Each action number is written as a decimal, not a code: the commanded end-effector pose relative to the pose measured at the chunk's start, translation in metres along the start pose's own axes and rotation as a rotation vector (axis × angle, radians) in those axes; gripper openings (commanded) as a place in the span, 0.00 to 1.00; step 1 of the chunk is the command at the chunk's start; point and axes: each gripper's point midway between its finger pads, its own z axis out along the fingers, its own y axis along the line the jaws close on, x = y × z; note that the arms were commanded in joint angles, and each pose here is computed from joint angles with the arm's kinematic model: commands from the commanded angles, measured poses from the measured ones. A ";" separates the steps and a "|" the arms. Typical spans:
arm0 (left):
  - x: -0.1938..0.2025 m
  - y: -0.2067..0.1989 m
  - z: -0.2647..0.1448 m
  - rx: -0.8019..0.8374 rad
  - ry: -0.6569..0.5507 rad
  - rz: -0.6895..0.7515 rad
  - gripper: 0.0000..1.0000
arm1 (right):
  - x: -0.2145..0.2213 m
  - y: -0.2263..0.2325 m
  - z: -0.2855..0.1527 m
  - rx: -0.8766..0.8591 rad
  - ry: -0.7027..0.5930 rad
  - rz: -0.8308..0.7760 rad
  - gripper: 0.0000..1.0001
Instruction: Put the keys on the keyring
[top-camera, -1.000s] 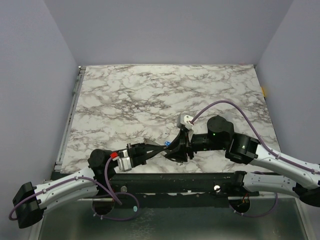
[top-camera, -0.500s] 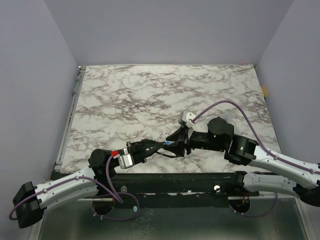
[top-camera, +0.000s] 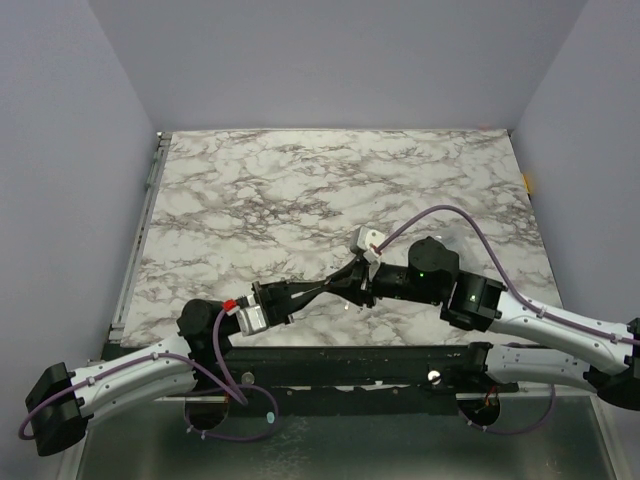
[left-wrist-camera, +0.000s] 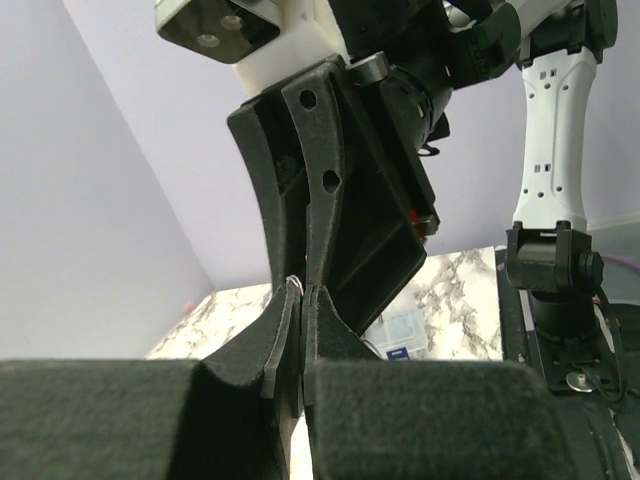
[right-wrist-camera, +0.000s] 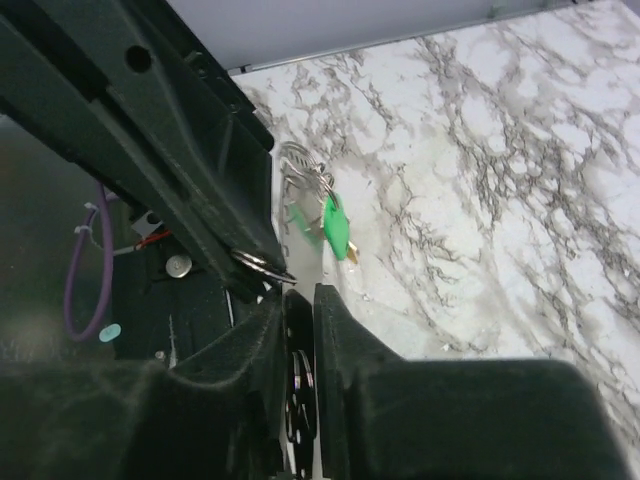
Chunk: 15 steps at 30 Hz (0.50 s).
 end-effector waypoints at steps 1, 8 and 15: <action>-0.021 -0.016 0.000 0.075 -0.091 -0.019 0.00 | -0.025 -0.012 -0.005 0.051 -0.124 -0.083 0.10; -0.021 -0.022 -0.007 0.087 -0.097 -0.058 0.34 | -0.032 0.003 -0.021 -0.035 -0.203 -0.257 0.01; -0.029 -0.026 -0.017 0.080 -0.128 -0.119 0.42 | -0.031 -0.006 -0.033 0.009 -0.220 -0.468 0.01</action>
